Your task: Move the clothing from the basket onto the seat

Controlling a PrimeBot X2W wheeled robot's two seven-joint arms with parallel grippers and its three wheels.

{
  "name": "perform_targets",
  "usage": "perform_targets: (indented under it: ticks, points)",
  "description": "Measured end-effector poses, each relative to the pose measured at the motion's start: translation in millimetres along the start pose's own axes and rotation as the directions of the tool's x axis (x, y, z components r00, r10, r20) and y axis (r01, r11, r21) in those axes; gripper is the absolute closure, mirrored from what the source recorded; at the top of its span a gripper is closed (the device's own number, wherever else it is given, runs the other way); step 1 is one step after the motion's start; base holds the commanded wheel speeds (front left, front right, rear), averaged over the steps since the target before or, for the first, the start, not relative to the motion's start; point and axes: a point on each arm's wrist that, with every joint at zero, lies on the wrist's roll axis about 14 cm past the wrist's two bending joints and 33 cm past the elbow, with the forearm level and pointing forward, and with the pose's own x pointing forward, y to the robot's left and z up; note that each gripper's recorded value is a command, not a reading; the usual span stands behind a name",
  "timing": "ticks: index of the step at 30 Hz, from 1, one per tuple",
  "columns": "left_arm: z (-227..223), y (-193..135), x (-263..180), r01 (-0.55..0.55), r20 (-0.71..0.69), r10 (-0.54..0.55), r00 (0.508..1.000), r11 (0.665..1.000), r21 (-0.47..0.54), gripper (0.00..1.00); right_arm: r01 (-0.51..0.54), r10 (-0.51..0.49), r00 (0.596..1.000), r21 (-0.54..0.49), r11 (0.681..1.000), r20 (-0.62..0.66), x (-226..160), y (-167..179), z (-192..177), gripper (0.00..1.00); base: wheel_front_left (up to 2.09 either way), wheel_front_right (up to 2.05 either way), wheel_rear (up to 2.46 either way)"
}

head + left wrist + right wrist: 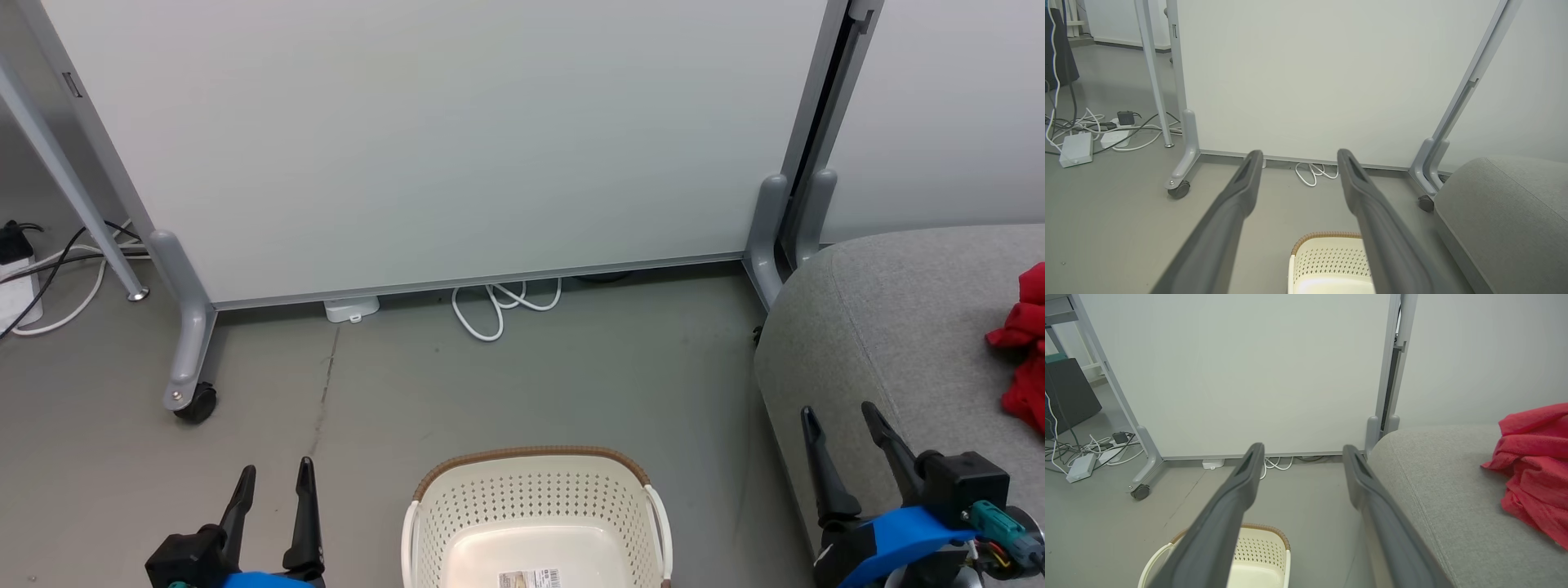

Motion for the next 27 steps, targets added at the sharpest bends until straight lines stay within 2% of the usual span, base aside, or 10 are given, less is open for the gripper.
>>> perform_targets:
  ticks: [20,21,27]
  points:
    - [-6,2,-3,-0.002,-0.018,0.002,1.0,1.0,-0.004,0.0,-0.023,0.023,1.0,0.005,1.0,-0.012,1,8,-3,0.0,0.0,0.0,0.0]
    - [-6,2,-3,-0.002,-0.02,0.002,1.0,1.0,-0.004,1.0,-0.023,0.023,1.0,0.005,1.0,-0.012,1,8,-4,1.0,0.0,0.0,0.0]
    - [-32,5,-15,-0.026,-0.102,0.024,0.995,0.999,-0.021,1.0,-0.012,0.014,0.995,0.02,1.0,-0.095,-7,6,-30,1.0,0.0,0.0,0.0]
